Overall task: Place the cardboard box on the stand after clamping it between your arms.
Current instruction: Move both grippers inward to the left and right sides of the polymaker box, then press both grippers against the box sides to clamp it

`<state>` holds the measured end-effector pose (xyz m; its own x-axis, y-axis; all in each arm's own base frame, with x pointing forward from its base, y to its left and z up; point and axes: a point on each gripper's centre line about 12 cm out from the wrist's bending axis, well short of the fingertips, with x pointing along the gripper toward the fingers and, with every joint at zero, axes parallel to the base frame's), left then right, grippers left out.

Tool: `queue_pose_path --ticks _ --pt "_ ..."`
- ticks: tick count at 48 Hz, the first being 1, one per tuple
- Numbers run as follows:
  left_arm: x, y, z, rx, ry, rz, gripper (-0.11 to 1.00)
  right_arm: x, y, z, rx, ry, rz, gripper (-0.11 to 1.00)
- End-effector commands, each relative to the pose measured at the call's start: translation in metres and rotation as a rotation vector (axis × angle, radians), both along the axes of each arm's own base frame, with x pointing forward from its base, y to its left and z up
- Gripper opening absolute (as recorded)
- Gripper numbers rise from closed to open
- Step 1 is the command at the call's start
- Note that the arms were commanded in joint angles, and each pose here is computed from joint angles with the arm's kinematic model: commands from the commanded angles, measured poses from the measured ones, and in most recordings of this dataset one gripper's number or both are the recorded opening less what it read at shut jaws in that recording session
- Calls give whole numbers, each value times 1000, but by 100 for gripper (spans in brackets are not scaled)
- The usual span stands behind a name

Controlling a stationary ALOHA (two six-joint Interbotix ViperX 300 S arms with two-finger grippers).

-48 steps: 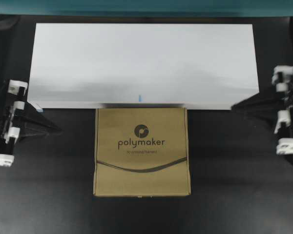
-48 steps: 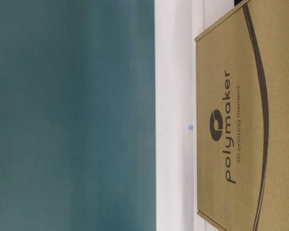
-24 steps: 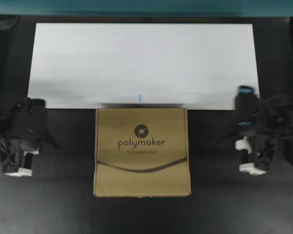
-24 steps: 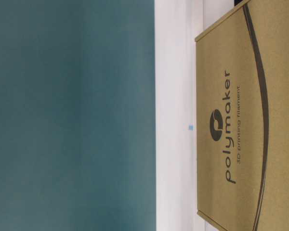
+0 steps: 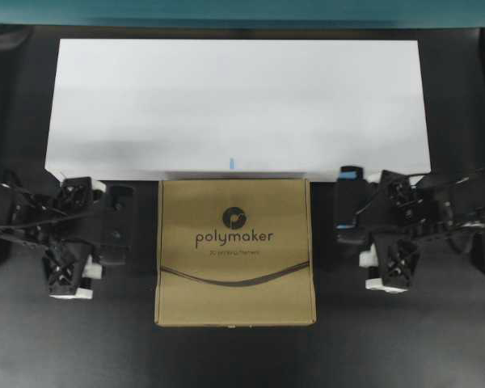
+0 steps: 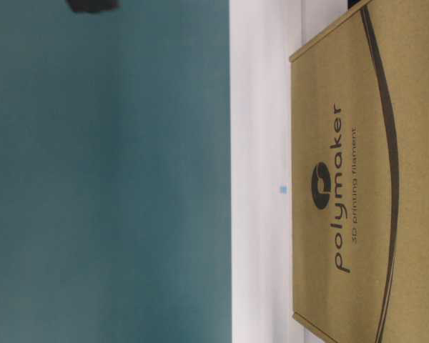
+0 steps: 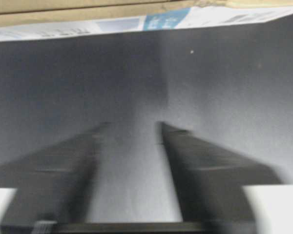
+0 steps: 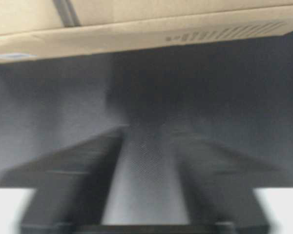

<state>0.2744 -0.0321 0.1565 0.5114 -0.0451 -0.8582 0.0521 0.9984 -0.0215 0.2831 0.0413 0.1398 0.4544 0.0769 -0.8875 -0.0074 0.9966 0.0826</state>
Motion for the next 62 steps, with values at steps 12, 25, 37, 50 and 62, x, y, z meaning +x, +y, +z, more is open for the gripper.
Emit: queue_pose_path --ticks 12,25,37,50,62 --pt "30 5 -22 0 5 25 79 22 3 -36 -12 29 3 81" --pt "47 7 -34 -4 -3 37 77 41 5 -49 -9 0 1 80" --pt "61 15 -29 -5 -23 63 77 60 5 -44 -5 -32 -6 80" --pt "67 14 -17 -7 -36 65 77 60 5 -38 2 -24 -18 80" --pt "64 18 30 -1 -34 79 76 62 6 3 24 -60 -28 80"
